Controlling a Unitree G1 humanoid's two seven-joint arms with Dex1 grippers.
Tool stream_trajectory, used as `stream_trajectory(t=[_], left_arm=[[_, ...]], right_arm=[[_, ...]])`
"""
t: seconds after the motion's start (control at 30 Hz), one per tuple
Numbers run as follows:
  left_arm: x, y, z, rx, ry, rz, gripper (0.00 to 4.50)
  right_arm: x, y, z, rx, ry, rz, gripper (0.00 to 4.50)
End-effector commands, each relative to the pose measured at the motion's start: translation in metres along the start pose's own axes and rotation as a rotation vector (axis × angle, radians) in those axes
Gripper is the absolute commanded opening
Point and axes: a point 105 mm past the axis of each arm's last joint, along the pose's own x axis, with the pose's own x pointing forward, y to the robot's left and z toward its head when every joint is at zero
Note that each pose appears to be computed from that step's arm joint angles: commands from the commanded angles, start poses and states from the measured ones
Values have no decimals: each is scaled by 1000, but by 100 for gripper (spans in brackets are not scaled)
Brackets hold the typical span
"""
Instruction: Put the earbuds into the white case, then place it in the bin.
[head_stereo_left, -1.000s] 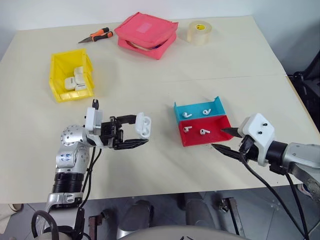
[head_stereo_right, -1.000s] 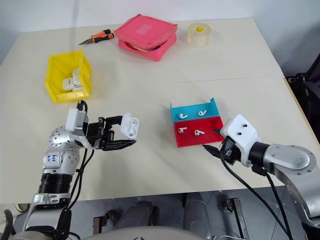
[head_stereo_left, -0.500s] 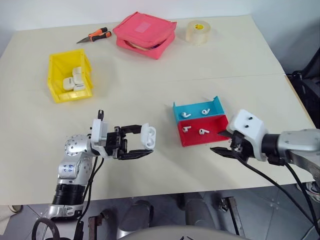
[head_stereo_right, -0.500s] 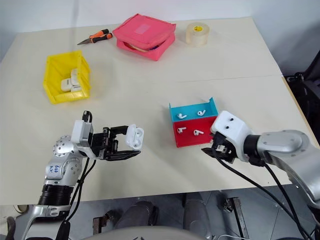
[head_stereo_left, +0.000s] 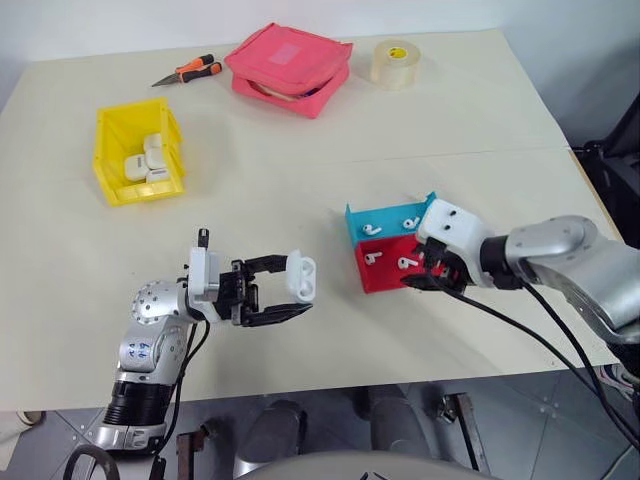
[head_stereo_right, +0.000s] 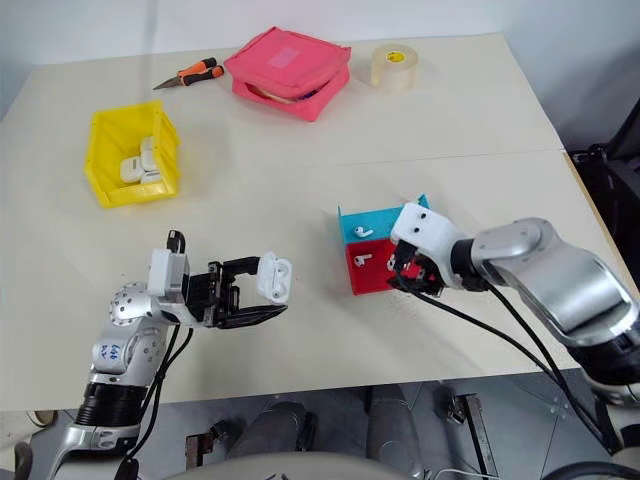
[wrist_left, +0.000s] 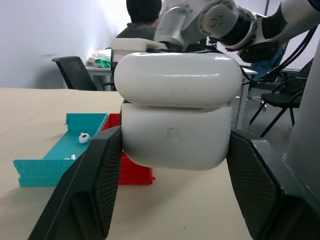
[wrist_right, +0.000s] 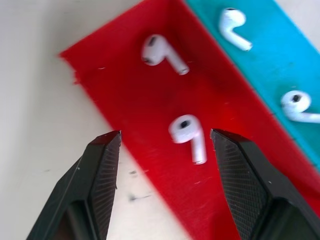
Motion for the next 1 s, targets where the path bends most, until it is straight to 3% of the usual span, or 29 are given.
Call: stream_trajectory(t=[0.03,0.87,1.0], left_arm=[[3,-3,9,55,-14,-7,277],[2,-7,9,66,-5,24,277],[1,-6,9,69,-2,29,277]], right_arm=[[0,-4,6,-51,9,0,295],[19,-13,7,-110,69,53,295],[20,-14,6,-113,72,55,202]])
